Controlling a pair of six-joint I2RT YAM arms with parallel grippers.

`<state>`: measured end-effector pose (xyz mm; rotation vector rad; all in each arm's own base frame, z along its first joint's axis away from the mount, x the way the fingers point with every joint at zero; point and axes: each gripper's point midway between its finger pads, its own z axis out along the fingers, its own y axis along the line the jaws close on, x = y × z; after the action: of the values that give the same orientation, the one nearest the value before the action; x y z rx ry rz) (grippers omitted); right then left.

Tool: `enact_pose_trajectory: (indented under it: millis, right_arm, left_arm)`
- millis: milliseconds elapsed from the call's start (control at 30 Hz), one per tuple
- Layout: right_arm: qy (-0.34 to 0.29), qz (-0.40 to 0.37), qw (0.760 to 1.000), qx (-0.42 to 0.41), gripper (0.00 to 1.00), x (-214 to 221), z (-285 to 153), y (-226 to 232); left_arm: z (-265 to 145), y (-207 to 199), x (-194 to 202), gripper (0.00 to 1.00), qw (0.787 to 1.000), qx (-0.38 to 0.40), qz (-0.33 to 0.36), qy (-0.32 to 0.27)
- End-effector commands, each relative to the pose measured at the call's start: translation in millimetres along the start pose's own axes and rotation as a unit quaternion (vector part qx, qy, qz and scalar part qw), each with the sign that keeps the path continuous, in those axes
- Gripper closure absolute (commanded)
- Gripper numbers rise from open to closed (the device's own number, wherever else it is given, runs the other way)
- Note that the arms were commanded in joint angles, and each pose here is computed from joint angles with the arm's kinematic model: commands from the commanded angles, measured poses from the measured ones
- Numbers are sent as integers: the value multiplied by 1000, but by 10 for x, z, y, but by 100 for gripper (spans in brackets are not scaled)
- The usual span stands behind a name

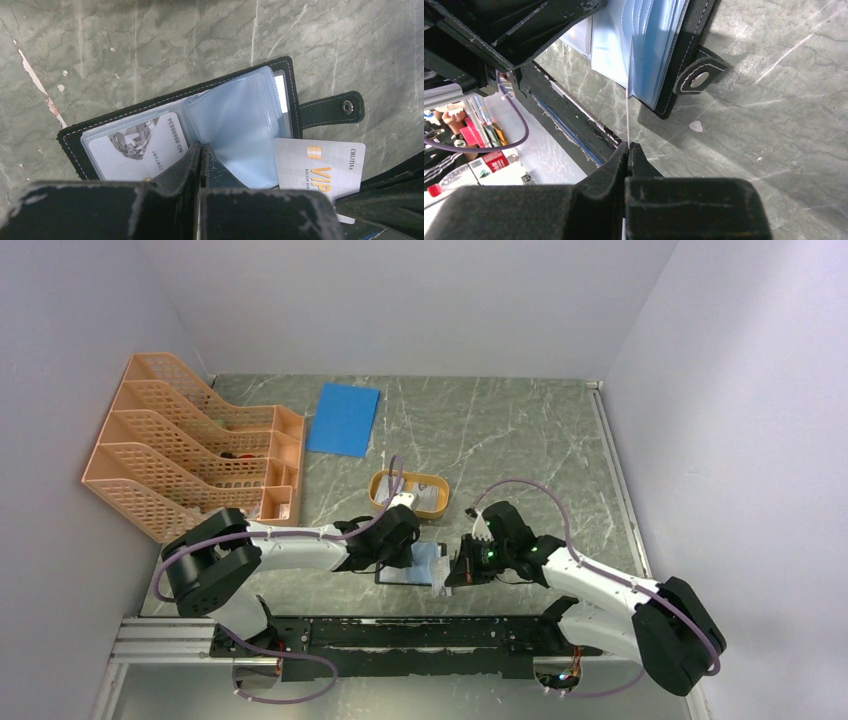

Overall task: Put the credit cards into the card holder
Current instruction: Adjust the card holder at the center of the board.

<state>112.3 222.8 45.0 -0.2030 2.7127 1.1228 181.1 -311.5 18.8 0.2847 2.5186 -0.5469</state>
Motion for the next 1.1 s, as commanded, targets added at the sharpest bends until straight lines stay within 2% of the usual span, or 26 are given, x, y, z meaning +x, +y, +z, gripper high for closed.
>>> enact_pose_trajectory:
  millis: [0, 200, 800, 1067]
  right_arm:
    - [-6, -12, 1000, -25, 100, -64, 4, 97]
    - [-7, -25, 998, -53, 100, -100, -9, 220]
    - [14, -47, 994, -94, 100, -139, 51, 406]
    - [22, -58, 993, -105, 100, -199, 138, 532]
  left_arm:
    - [-43, 216, 166, 95, 999, -34, 20, 23]
    - [-78, 161, 115, 94, 999, -27, 20, 20]
    - [-478, -66, -284, 57, 1000, 3, 20, -23]
    - [-644, -17, -370, 51, 999, -5, 17, -41]
